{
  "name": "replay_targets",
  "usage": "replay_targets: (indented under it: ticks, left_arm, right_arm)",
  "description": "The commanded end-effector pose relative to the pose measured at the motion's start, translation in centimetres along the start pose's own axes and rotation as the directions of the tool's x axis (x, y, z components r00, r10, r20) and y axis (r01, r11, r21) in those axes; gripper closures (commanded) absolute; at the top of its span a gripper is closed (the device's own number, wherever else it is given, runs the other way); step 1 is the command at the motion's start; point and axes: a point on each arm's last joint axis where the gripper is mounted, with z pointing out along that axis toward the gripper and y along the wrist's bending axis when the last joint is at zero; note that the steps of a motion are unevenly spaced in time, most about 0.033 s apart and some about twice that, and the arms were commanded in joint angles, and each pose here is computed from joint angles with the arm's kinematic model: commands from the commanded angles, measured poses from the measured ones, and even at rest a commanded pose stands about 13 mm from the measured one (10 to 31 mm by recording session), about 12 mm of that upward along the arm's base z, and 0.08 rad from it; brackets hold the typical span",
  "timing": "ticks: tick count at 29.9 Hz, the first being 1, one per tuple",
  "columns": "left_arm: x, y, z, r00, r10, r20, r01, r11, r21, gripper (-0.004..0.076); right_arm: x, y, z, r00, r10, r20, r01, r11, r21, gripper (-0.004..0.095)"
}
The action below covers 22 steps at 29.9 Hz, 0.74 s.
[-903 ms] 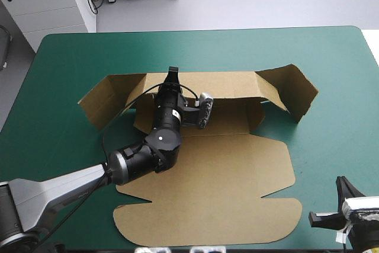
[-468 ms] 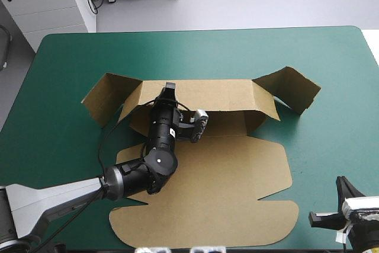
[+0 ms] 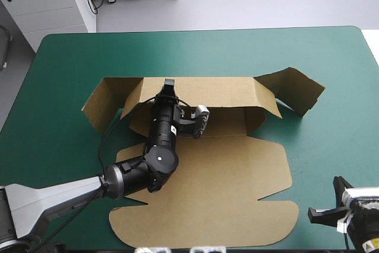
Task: Fold the box
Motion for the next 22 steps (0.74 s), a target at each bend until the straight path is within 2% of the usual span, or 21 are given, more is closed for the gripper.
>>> replay_targets:
  ticks: [1, 5, 9, 12, 16, 22]
  left_arm:
    - [0.6, 3.2, -0.9, 0.999, -0.046, 0.005, 0.046, 0.993, -0.111, 0.0731]
    - [0.6, 3.4, -0.9, 0.999, -0.048, 0.007, 0.049, 0.992, -0.119, 0.0731]
    - [0.6, 3.4, -0.9, 0.996, -0.089, 0.013, 0.090, 0.989, -0.119, 0.0731]
    - [0.5, 3.4, -0.9, 0.992, -0.128, 0.023, 0.129, 0.985, -0.116, 0.0731]
    - [0.3, 3.3, -0.9, 0.991, -0.130, 0.042, 0.133, 0.985, -0.109, 0.0731]
    - [0.3, 3.3, -0.9, 0.990, -0.129, 0.049, 0.133, 0.985, -0.106, 0.0731]
  right_arm:
    - [-3.9, -0.2, 0.7, 0.999, 0.052, 0.001, -0.052, 0.998, -0.022, 0.0927]
    - [-9.0, -0.1, 2.1, 0.992, 0.124, -0.032, -0.127, 0.986, -0.112, 0.0927]
    - [-13.7, -0.1, 4.6, 0.990, 0.133, -0.051, -0.140, 0.971, -0.196, 0.0927]
    - [-16.6, -0.5, 6.4, 0.990, 0.122, -0.067, -0.134, 0.968, -0.213, 0.0927]
    - [-19.1, -1.0, 10.0, 0.981, 0.116, -0.155, -0.150, 0.961, -0.231, 0.0923]
    - [-22.5, -2.0, 15.4, 0.968, 0.139, -0.209, -0.188, 0.954, -0.232, 0.0923]
